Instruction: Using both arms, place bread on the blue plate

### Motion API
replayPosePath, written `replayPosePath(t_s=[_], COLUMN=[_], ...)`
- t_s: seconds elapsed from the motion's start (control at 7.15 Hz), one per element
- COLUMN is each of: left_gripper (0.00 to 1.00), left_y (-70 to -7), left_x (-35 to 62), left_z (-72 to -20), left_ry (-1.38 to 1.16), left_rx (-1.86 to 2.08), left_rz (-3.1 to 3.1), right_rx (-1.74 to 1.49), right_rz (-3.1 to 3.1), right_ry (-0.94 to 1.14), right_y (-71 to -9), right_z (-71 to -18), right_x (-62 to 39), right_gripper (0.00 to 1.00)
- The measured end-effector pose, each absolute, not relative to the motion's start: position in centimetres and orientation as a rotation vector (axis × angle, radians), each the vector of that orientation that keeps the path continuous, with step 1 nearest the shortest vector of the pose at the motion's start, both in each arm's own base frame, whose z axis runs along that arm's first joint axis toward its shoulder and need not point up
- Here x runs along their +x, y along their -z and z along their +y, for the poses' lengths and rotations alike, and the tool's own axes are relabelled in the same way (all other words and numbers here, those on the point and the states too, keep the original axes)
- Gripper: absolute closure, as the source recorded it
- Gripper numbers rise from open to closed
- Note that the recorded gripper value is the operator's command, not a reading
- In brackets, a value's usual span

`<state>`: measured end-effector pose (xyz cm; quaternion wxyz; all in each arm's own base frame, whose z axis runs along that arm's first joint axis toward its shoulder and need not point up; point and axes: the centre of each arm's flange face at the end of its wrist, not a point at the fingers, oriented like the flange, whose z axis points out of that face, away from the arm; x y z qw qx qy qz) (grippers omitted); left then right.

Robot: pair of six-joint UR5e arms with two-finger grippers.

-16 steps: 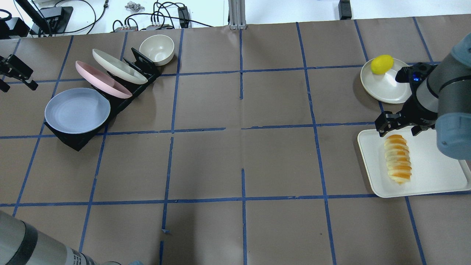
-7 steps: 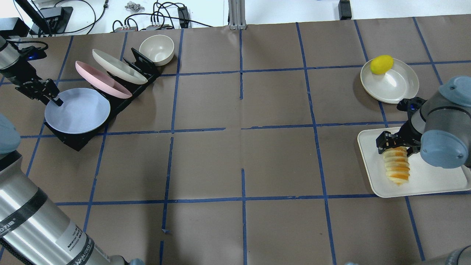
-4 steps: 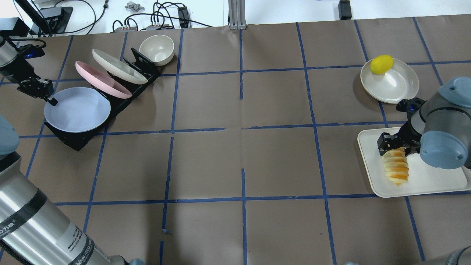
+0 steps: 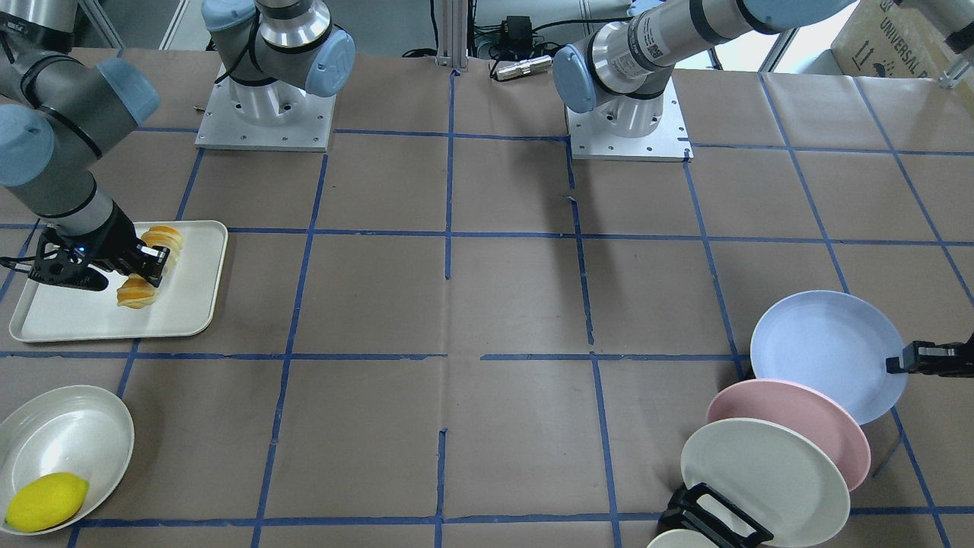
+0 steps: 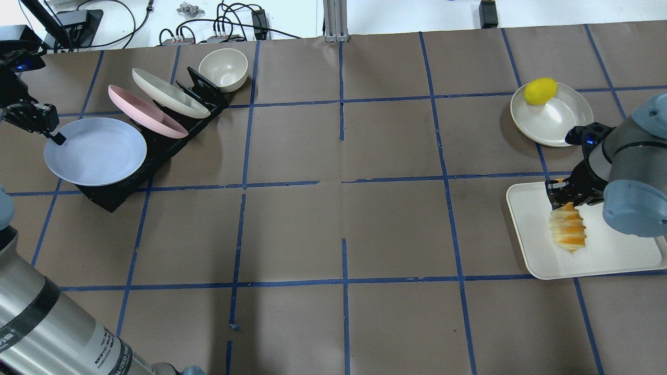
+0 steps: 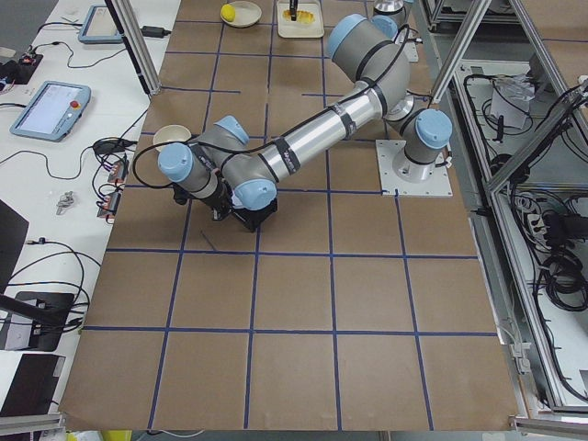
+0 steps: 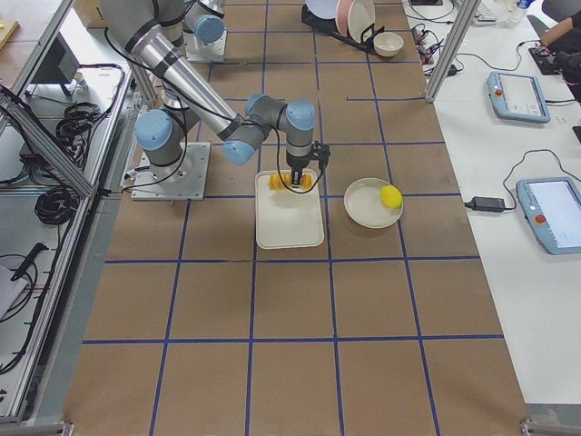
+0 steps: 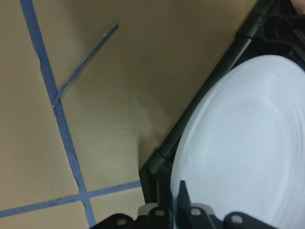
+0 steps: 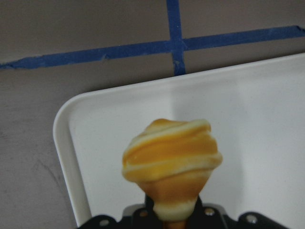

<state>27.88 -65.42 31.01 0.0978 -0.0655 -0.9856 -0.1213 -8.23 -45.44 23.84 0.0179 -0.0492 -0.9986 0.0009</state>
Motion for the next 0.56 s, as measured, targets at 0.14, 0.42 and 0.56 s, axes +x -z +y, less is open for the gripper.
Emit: replayPosePath(t_s=[0.14,0.42,0.56], left_gripper=[0.92,0.92,0.92], left_y=[-33.8,-36.9,-37.2], left_x=[26.6,22.2,18.0], left_z=[-63.5,-58.9,-57.3], left_ry=[0.391,0.459,0.494], left_rx=[-0.191,-0.141,-0.111], left_rz=[-2.900,-2.870,-2.869], right_rx=[-0.132,-0.114,-0.105], right_rz=[-3.101,-3.111,-3.117], right_ry=[-0.009,0.032,0.053], right_y=[-26.9,-37.1,-42.1], right_z=[-45.6,-45.7,-45.4], right_x=[-7.7,-7.2,-6.9], right_gripper=[0.98,0.97,0.97])
